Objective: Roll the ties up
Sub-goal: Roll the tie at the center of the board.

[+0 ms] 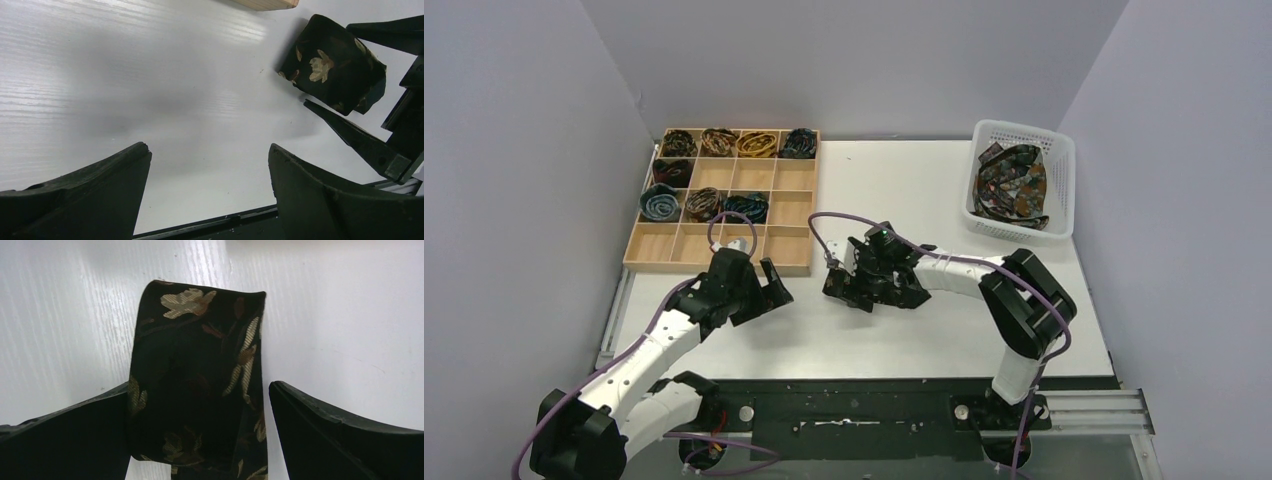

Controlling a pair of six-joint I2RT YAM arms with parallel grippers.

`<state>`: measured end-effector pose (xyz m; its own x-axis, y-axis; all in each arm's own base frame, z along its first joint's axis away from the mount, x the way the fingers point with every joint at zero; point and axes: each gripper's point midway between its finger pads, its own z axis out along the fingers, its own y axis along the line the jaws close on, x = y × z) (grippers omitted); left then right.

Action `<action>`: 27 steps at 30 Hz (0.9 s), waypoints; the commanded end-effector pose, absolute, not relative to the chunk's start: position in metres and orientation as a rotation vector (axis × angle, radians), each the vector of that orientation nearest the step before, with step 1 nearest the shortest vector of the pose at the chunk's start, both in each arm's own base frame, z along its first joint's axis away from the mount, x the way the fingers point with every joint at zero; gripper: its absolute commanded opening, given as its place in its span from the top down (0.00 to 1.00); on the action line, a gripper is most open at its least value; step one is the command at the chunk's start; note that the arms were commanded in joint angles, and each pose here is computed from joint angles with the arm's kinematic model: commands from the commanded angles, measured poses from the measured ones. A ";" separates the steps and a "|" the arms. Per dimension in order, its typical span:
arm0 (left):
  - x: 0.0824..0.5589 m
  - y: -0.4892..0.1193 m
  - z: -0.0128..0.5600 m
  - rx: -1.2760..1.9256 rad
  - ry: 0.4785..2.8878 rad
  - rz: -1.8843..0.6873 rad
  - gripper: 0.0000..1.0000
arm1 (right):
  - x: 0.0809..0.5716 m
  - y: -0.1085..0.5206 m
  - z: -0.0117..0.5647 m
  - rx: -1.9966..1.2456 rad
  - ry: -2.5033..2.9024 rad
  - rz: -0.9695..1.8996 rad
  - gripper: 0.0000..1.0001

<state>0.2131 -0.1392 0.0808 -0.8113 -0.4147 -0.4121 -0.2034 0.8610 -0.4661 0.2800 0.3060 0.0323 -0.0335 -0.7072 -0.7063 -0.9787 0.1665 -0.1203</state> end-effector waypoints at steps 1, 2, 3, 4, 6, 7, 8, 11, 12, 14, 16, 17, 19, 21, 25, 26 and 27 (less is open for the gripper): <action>0.220 -0.142 0.089 -0.427 2.479 -0.590 0.15 | 0.262 0.321 0.033 -1.693 1.773 0.681 0.00; 0.220 -0.143 0.089 -0.426 2.478 -0.597 0.15 | 0.263 0.320 0.029 -1.669 1.799 0.664 0.00; 0.221 -0.144 0.089 -0.426 2.479 -0.601 0.15 | 0.263 0.320 0.027 -1.662 1.812 0.654 0.00; 0.222 -0.145 0.089 -0.429 2.478 -0.605 0.15 | 0.263 0.319 0.024 -1.660 1.819 0.651 0.01; 0.224 -0.147 0.092 -0.427 2.473 -0.620 0.15 | 0.265 0.315 0.018 -1.631 1.840 0.628 0.07; 0.226 -0.149 0.095 -0.420 2.470 -0.625 0.15 | 0.268 0.312 0.014 -1.614 1.860 0.601 0.11; 0.227 -0.149 0.097 -0.415 2.469 -0.624 0.15 | 0.271 0.309 0.010 -1.605 1.878 0.578 0.15; 0.227 -0.148 0.097 -0.393 2.481 -0.607 0.15 | 0.270 0.304 0.002 -1.611 1.933 0.536 0.29; 0.226 -0.147 0.096 -0.390 2.487 -0.602 0.15 | 0.267 0.305 0.002 -1.616 1.948 0.537 0.36; 0.224 -0.146 0.094 -0.390 2.496 -0.592 0.15 | 0.259 0.309 0.005 -1.595 1.975 0.559 0.42; 0.221 -0.144 0.092 -0.394 2.501 -0.585 0.15 | 0.247 0.317 0.010 -1.583 1.968 0.583 0.50; 0.220 -0.144 0.092 -0.396 2.501 -0.586 0.15 | 0.240 0.322 0.011 -1.573 1.964 0.586 0.53; 0.219 -0.144 0.091 -0.396 2.500 -0.592 0.15 | 0.224 0.332 0.013 -1.554 1.959 0.623 0.56; 0.218 -0.144 0.091 -0.396 2.500 -0.593 0.15 | 0.208 0.341 0.013 -1.553 1.963 0.655 0.57; 0.219 -0.144 0.092 -0.397 2.499 -0.594 0.15 | 0.189 0.355 0.008 -1.594 1.948 0.629 0.56; 0.219 -0.144 0.093 -0.395 2.498 -0.597 0.15 | 0.190 0.356 0.007 -1.589 1.952 0.611 0.56; 0.219 -0.144 0.093 -0.393 2.501 -0.594 0.15 | 0.192 0.357 0.007 -1.586 1.955 0.596 0.55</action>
<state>0.2113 -0.1406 0.0773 -0.8276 -0.3926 -0.4012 -0.1873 0.8669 -0.4619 0.2008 0.3592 0.0173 -0.1059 -0.7142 -0.6919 -0.9878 0.1557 -0.0095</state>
